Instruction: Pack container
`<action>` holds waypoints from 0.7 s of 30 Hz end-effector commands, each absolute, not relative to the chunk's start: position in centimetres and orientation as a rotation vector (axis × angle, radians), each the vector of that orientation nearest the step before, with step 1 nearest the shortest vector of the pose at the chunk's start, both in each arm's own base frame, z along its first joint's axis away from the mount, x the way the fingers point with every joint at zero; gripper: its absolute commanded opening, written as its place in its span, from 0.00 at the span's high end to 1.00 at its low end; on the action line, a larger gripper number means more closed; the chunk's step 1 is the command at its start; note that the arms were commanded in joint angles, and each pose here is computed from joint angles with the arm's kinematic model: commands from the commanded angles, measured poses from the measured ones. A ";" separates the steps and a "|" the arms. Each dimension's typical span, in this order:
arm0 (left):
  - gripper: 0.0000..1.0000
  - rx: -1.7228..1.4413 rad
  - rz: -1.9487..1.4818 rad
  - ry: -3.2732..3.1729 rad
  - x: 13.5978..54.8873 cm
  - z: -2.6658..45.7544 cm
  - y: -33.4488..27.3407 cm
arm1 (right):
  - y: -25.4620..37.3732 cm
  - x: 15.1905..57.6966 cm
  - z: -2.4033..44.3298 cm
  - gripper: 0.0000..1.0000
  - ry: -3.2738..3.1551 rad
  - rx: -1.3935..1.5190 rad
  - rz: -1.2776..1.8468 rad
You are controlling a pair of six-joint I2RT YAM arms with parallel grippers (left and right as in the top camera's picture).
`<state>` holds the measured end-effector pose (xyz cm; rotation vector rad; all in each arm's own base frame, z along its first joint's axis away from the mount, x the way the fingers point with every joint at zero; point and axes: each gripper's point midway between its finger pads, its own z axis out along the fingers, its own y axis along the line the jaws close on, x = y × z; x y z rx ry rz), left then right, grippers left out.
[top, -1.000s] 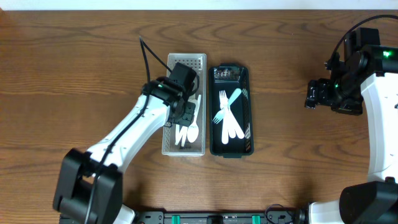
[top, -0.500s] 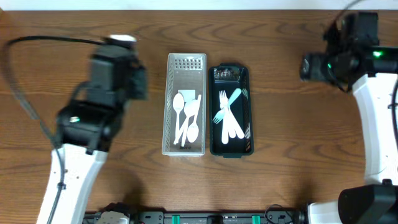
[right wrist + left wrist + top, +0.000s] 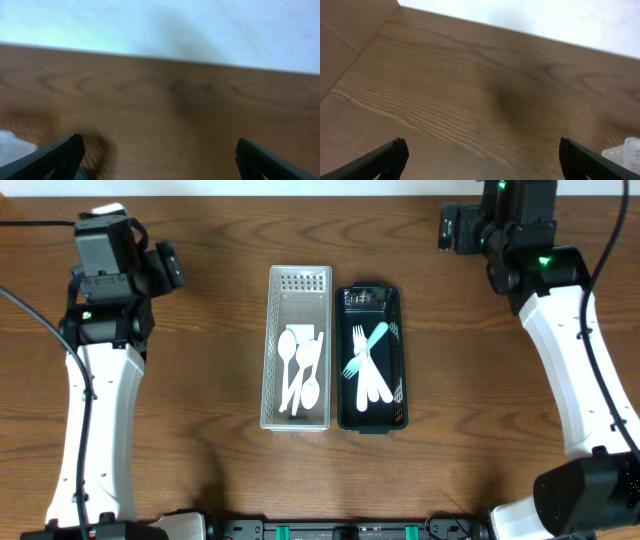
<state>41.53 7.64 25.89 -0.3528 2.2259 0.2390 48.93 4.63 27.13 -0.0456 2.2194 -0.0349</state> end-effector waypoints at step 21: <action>0.02 -0.058 0.071 2.012 27.6 24.0 -0.7 | -1.8 30.4 22.8 0.01 2.144 0.196 -0.090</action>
